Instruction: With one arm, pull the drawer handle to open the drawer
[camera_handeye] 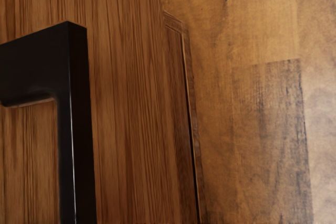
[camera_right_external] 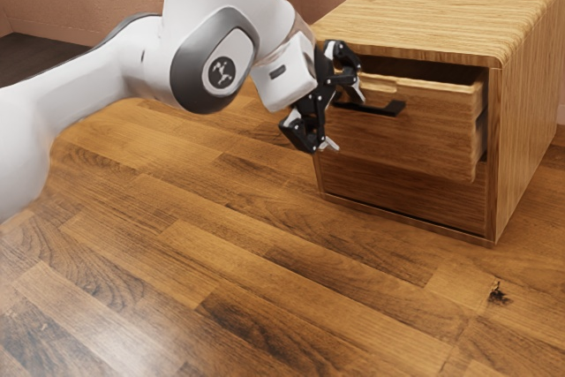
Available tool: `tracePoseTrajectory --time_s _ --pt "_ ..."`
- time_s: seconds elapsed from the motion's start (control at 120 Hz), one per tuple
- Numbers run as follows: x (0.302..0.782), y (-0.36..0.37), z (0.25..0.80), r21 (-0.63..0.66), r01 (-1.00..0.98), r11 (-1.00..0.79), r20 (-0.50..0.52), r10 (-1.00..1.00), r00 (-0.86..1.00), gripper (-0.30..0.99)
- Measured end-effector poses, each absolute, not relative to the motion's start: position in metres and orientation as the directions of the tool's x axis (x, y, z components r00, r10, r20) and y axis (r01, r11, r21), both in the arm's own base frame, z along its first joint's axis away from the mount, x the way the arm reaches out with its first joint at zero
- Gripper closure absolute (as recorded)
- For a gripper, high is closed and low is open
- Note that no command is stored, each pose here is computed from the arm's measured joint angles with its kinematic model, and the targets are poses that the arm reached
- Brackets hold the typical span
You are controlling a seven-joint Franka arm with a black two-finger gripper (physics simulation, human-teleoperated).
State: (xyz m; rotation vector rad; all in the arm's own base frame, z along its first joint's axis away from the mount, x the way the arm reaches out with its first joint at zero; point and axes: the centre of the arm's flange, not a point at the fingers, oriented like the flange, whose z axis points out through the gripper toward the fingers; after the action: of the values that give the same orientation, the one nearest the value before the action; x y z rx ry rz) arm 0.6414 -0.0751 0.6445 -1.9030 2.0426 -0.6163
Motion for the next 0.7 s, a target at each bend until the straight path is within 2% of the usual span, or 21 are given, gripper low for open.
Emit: tracePoseTrajectory --time_s 0.1,0.267,0.342,0.425,0.558,0.7 --pt "0.638 -0.074 0.653 -0.510 -0.860 0.036 0.082 -0.993 -0.090 0.09" --pt "0.627 -0.075 0.642 -0.500 -0.865 0.039 0.077 -0.993 -0.089 0.03" --pt "0.631 -0.075 0.624 -0.478 -0.878 0.035 0.083 -0.993 -0.085 -0.07" --pt "0.626 -0.076 0.617 -0.469 -0.883 0.032 0.087 -0.993 -0.083 -0.09" --pt "0.607 -0.076 0.634 -0.495 -0.869 0.031 0.085 -0.993 -0.084 0.19" --pt "0.597 -0.076 0.641 -0.504 -0.863 0.029 0.084 -0.993 -0.082 0.11"
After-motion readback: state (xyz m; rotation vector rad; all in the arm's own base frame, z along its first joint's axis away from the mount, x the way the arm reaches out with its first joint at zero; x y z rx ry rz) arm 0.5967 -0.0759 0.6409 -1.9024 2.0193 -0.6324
